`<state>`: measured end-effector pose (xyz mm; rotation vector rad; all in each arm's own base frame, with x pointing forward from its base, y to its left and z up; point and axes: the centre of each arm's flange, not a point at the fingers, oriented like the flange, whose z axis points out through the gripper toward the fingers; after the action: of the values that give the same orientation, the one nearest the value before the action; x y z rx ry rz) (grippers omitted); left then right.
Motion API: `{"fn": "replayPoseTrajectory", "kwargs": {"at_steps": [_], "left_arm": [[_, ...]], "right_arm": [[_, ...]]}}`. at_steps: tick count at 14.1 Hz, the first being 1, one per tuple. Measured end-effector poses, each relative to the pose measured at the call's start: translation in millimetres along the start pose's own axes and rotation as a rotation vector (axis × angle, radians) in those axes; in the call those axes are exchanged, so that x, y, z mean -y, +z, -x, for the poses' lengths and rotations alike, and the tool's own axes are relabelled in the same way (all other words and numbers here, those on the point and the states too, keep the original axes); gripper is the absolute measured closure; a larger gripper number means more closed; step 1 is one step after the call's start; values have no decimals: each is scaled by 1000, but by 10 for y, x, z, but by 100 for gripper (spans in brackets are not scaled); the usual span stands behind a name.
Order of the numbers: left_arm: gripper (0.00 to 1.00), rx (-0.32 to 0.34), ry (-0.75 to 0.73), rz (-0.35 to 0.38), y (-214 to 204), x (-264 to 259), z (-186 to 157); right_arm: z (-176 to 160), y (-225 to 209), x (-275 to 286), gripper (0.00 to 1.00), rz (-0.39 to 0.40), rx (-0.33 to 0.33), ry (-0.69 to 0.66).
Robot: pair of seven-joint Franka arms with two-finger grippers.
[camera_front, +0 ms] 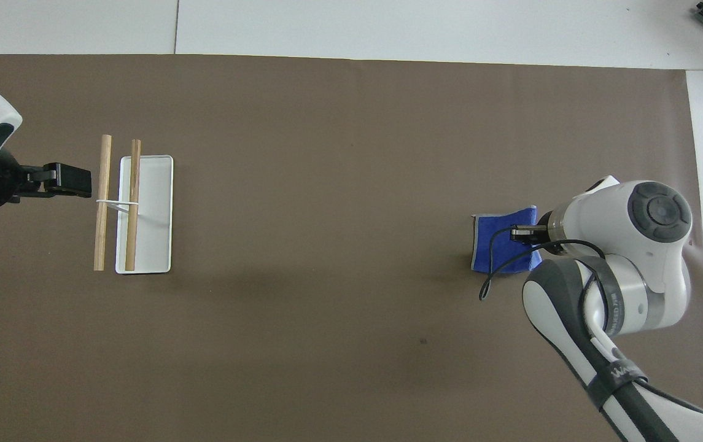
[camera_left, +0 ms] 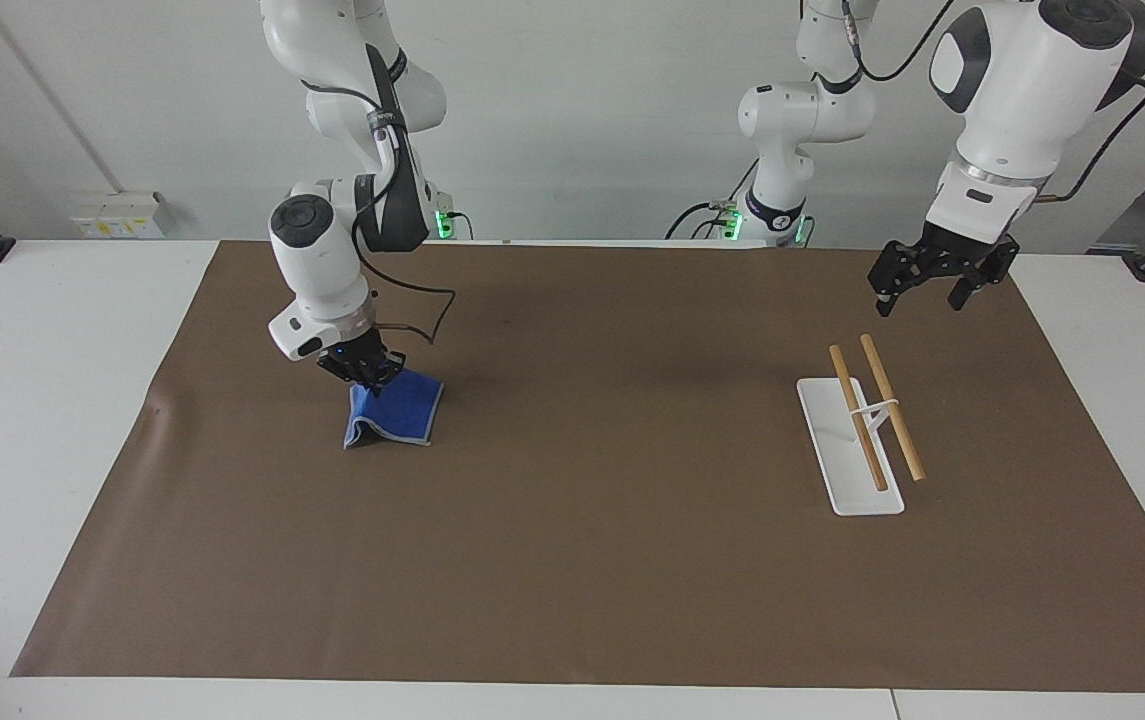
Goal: Right arm passes towel to left arm to hang
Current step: 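Close the right gripper on the blue towel and lift it, then carry the towel toward center while the left gripper reaches toward it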
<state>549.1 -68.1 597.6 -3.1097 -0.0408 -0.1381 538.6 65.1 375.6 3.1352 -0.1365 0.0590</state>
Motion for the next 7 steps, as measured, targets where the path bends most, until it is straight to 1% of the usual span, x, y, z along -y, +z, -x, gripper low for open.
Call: {"fn": "replayPoseTrajectory", "kwargs": {"at_steps": [3,5,7], "left_arm": [[0,0,0,0,0,0,0],[0,0,0,0,0,0,0],[0,0,0,0,0,0,0]], "right_arm": [[-102,-480,320,96,-101,-17,22],[-171,-794,486,96,-174,-11,37],[-219,-1075,593,96,-275,5,76]]}}
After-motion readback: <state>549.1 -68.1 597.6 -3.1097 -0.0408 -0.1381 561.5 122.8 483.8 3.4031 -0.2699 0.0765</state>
